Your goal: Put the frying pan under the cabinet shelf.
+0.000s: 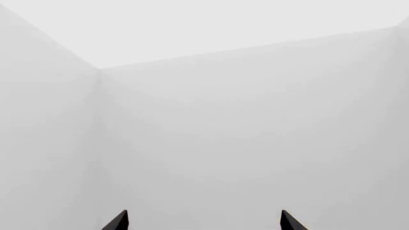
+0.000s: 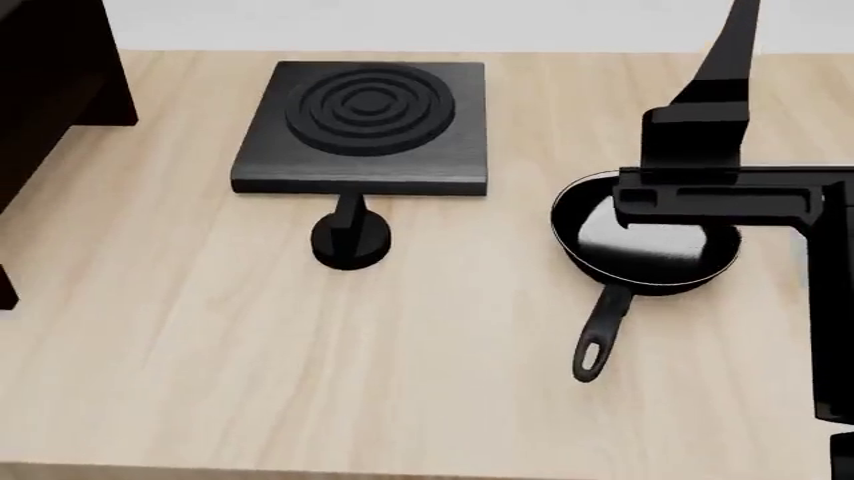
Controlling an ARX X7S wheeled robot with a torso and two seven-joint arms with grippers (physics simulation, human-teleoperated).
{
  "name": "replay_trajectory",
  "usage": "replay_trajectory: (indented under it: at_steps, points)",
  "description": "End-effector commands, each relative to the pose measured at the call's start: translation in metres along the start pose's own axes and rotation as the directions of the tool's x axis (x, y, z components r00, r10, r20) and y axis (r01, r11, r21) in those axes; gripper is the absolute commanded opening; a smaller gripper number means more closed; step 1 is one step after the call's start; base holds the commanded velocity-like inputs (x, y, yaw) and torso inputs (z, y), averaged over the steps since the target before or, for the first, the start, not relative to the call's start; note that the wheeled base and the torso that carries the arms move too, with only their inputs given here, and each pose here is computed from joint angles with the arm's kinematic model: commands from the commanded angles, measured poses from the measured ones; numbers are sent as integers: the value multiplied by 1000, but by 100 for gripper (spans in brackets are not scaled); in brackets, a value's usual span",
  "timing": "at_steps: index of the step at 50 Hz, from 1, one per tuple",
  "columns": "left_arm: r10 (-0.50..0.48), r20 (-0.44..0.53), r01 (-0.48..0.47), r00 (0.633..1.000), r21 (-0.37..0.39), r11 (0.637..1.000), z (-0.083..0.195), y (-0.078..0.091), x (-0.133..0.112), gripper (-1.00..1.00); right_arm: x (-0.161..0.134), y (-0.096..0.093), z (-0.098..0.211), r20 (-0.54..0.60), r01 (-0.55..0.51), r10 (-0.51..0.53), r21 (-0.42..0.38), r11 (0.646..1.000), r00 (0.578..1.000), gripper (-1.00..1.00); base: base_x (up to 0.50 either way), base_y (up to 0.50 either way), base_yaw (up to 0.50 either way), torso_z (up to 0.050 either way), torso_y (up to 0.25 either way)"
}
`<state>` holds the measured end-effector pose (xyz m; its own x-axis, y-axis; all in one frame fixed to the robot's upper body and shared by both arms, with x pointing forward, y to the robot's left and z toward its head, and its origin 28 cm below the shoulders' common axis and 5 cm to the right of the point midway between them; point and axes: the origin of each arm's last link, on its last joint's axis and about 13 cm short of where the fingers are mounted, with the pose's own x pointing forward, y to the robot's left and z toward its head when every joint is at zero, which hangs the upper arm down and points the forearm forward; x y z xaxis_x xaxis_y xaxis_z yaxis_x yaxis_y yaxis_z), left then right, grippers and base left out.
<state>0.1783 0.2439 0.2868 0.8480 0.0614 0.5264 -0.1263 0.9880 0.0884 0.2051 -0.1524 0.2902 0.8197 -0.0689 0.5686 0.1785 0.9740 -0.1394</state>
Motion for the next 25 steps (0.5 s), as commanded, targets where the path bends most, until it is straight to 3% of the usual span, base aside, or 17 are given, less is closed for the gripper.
replay_trajectory:
  at_steps: [1,25]
  points:
    - [7,8,-7,1000,12,1000,2,1,0,100,0,1,2,11,-10,10,2,1000,1000,100,145,445,0,0,0]
    - [-5,16,5,1000,6,1000,5,0,2,100,2,0,4,19,-5,5,3,1000,1000,100,292,406,0,0,0]
